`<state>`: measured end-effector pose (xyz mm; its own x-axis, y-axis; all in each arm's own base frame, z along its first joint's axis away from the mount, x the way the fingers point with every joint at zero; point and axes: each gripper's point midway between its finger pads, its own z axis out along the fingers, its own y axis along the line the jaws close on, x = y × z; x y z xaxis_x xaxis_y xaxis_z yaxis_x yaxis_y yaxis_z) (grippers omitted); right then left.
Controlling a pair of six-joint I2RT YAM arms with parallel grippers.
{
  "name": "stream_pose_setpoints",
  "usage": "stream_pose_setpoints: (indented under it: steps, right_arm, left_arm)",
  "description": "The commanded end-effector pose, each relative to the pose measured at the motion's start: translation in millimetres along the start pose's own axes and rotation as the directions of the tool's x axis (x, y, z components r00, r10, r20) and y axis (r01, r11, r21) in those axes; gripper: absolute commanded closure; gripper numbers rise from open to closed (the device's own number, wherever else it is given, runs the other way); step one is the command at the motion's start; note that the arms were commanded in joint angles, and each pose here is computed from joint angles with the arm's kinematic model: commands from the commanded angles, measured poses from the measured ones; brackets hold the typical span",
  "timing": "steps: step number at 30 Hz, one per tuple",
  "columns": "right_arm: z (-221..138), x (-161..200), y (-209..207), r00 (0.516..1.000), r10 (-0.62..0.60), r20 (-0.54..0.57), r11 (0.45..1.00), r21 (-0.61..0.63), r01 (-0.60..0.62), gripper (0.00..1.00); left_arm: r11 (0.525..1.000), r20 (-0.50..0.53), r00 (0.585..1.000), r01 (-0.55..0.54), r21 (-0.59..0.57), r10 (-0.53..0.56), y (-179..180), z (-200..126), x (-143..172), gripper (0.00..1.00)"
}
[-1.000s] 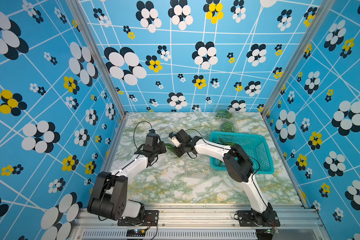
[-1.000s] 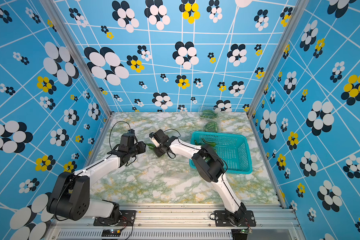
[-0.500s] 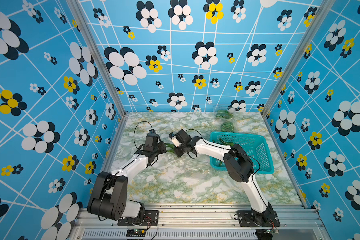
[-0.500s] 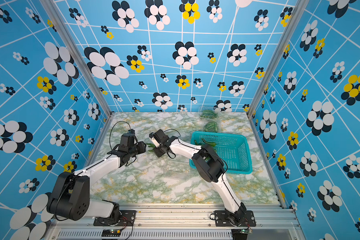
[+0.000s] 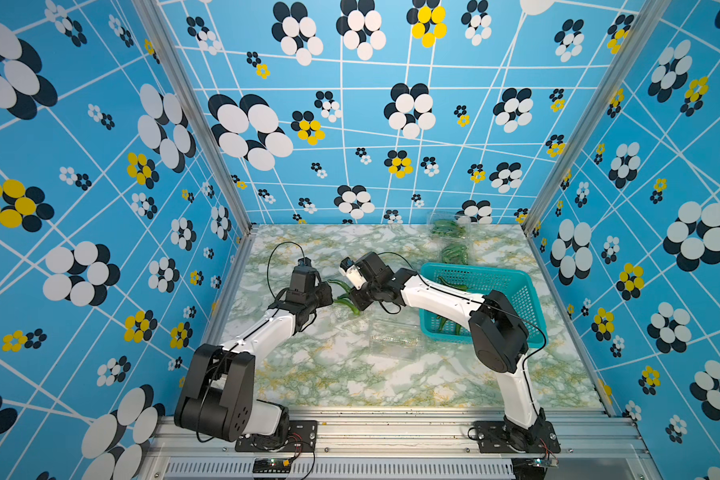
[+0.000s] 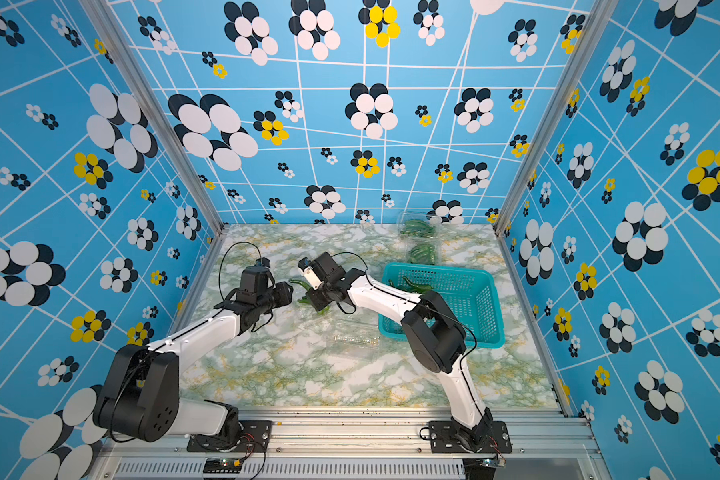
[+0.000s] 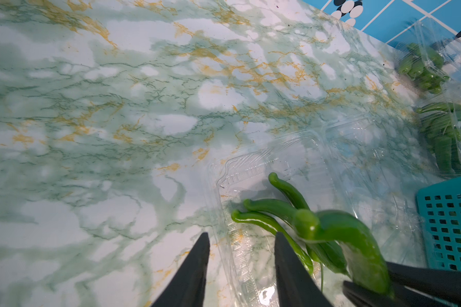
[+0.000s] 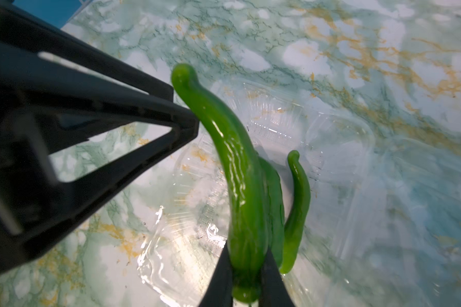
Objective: Take small green peppers out of containers
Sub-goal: Place the green pepper in the basket.
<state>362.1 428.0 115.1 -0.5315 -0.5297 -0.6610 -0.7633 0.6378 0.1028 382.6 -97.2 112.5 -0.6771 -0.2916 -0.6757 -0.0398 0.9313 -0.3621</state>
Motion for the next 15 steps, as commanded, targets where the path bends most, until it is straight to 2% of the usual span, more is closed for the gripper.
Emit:
stream_pose_setpoints:
  steps: [1,6,10,11,12,15]
  right_arm:
    - [-27.7,-16.0,-2.8,0.997,-0.004,0.083,0.999,0.052,-0.001,1.0]
    - [-77.1,-17.0,-29.0,0.985,-0.026,0.173,0.977,0.213,-0.012,1.0]
    - [-119.9,-14.0,-48.2,0.969,-0.06,0.241,0.941,0.338,-0.025,1.0]
    - [-132.6,-12.7,-53.6,0.962,-0.066,0.265,0.928,0.371,-0.038,1.0]
    - [-148.1,-11.4,-61.8,0.953,-0.068,0.295,0.906,0.418,-0.065,1.0]
    - [-176.4,-0.1,-79.0,0.94,-0.062,0.335,0.861,0.494,-0.119,1.0]
  left_arm:
    - [0.998,0.049,0.999,-0.002,0.057,-0.001,-8.0,-10.0,-8.6,0.58]
    - [0.982,0.091,0.996,-0.026,0.187,0.009,-31.5,-22.0,-13.6,0.58]
    - [0.95,0.124,0.992,-0.07,0.305,0.033,-56.4,-33.4,-14.6,0.58]
    - [0.94,0.134,0.99,-0.092,0.328,0.05,-63.6,-36.5,-14.5,0.58]
    - [0.93,0.138,0.988,-0.115,0.349,0.07,-70.9,-38.8,-13.1,0.54]
    - [0.894,0.147,0.981,-0.178,0.411,0.127,-92.7,-44.1,-6.9,0.53]
